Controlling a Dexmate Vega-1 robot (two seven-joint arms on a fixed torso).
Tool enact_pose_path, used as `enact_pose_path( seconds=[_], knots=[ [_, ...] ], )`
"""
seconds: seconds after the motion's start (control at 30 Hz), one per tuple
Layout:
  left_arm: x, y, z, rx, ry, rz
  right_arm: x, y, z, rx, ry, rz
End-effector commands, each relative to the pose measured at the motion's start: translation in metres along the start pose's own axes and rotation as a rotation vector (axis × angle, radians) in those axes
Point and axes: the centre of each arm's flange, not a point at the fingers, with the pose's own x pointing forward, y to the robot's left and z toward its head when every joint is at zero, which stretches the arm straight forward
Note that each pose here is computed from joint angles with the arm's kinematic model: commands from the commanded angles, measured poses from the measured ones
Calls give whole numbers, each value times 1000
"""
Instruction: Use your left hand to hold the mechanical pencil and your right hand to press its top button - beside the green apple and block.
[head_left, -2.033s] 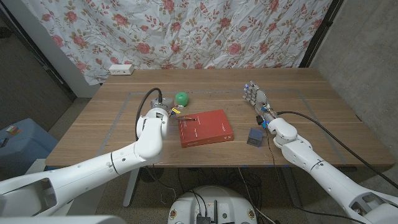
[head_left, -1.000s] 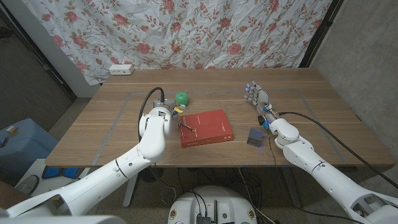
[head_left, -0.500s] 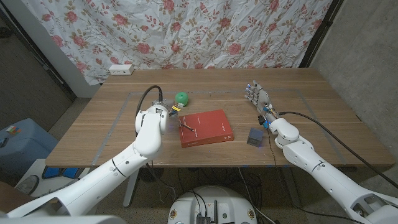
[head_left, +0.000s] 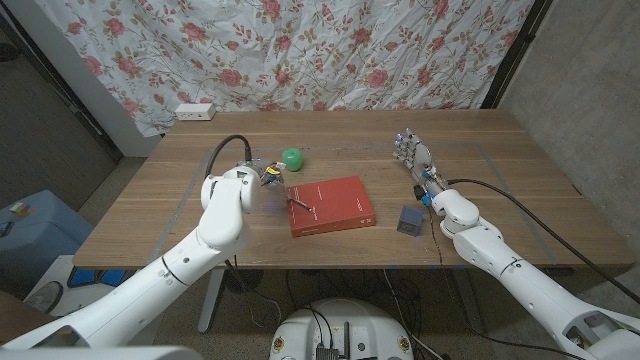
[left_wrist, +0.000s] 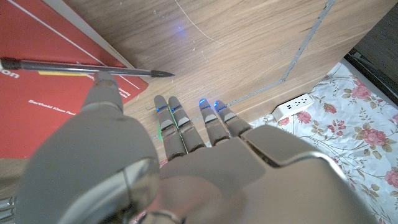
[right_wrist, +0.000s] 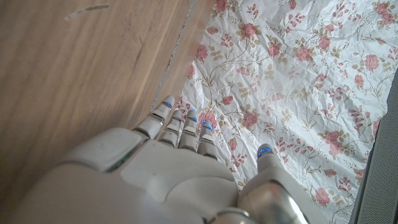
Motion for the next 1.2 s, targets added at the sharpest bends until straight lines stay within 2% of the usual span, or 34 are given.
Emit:
enact_pose_path(
  seconds=[0.03,0.23,0.47,0.6,0.77,0.87,1.03,1.2],
  knots=[
    [-1,-1,-23,-187,-51,61,2,0,6,-12,-24,-20],
    [3,-4,-33,-308,-59,78,3,0,6,-12,-31,-31],
    [13,-3,-46,-457,-103,112,3,3,8,-15,-27,-50],
    [19,-5,-50,-515,-133,135,3,7,8,-23,-31,-54],
    [23,-6,-54,-552,-143,167,3,10,9,-30,-28,-60],
    [29,-12,-62,-628,-160,171,2,11,10,-28,-31,-63],
    [37,-16,-68,-671,-176,189,2,13,10,-18,-31,-66],
    [43,-17,-68,-722,-185,213,3,17,9,-33,-28,-66]
  ],
)
